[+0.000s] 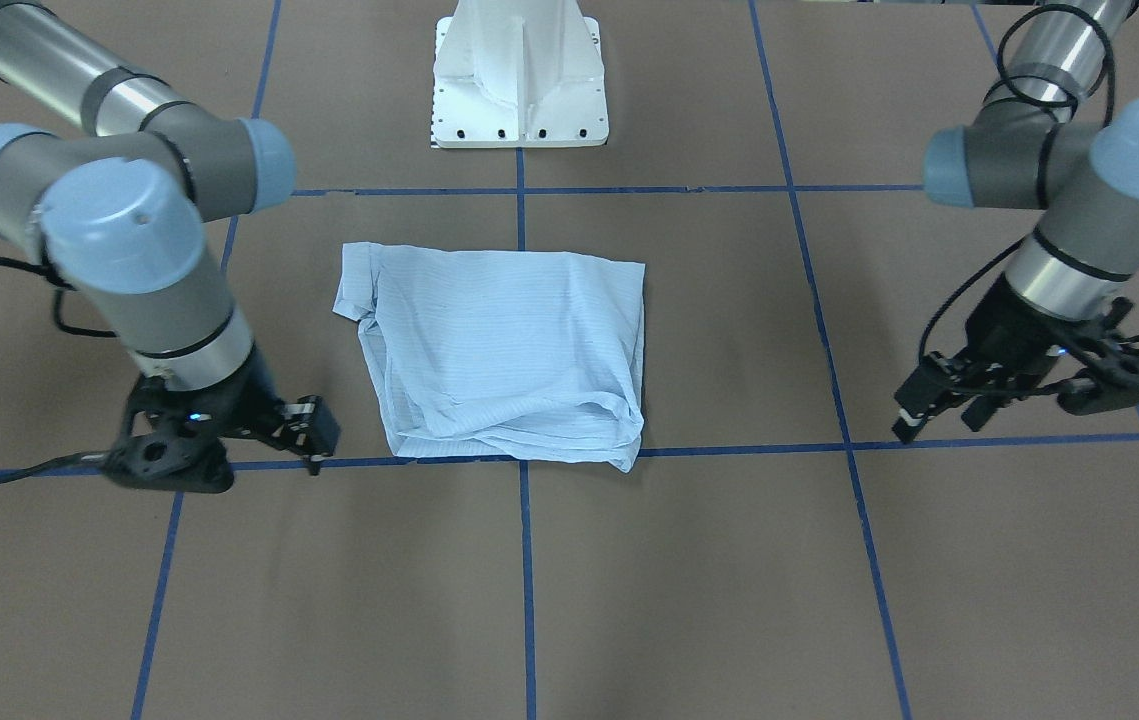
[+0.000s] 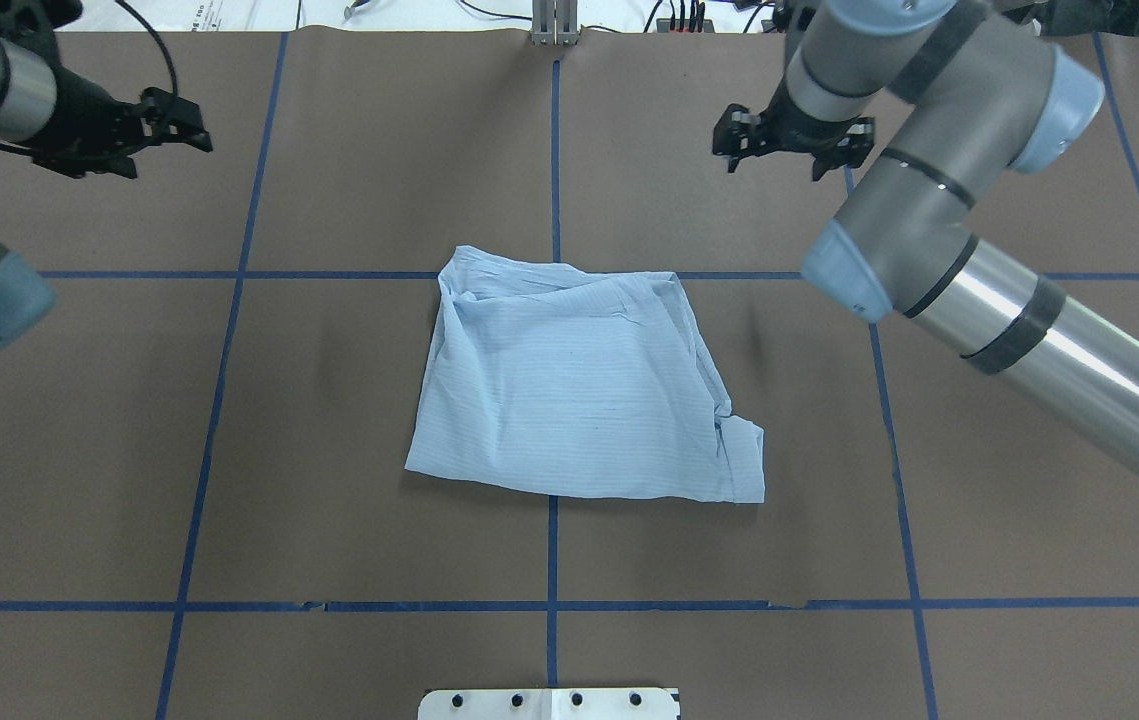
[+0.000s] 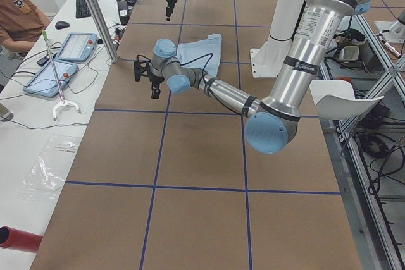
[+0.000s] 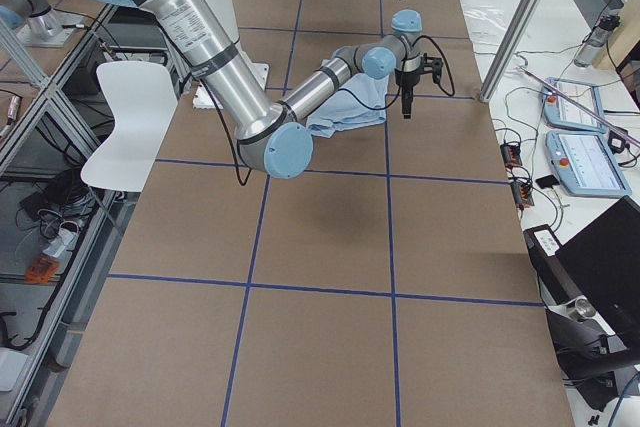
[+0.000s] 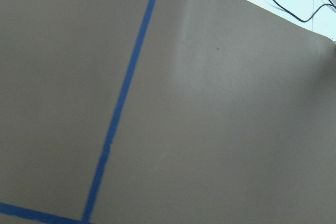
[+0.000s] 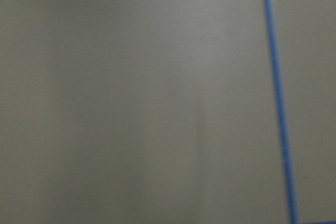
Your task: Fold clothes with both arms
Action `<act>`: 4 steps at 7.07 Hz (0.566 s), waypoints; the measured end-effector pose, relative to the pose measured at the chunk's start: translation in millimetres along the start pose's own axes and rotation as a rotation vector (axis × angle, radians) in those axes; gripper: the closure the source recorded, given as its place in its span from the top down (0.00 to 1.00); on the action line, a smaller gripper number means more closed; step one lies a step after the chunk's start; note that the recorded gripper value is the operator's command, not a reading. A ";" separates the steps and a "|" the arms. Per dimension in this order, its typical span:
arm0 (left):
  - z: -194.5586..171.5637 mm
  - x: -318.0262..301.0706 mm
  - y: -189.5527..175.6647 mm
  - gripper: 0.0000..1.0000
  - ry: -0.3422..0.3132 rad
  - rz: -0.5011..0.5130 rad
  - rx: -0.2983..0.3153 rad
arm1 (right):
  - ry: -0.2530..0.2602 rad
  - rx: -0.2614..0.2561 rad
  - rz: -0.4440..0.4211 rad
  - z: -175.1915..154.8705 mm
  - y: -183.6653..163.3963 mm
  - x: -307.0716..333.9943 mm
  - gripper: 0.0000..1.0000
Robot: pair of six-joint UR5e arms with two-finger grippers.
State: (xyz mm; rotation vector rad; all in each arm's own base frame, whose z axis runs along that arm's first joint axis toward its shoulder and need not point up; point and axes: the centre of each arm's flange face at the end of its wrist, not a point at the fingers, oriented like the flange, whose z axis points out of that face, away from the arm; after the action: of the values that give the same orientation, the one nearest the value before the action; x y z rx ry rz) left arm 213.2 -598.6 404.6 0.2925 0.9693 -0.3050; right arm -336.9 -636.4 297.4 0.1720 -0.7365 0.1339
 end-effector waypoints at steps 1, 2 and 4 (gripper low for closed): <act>-24.5 -52.7 -19.3 0.99 -0.034 0.097 0.009 | 0.021 -0.021 -0.070 -9.2 -22.0 70.3 1.00; -50.1 -105.3 -35.7 0.99 -0.084 0.207 0.010 | 0.035 -0.048 -0.150 -16.8 -31.0 148.8 1.00; -96.0 -197.4 -49.0 0.99 -0.184 0.423 -0.022 | 0.045 -0.104 -0.285 -34.7 -17.5 294.6 1.00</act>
State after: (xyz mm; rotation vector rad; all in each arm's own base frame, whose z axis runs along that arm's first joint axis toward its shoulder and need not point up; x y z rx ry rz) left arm 17.2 -583.4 513.9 0.4322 0.7077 0.0657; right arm -94.9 -628.5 469.8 0.1726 -0.6657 -0.1710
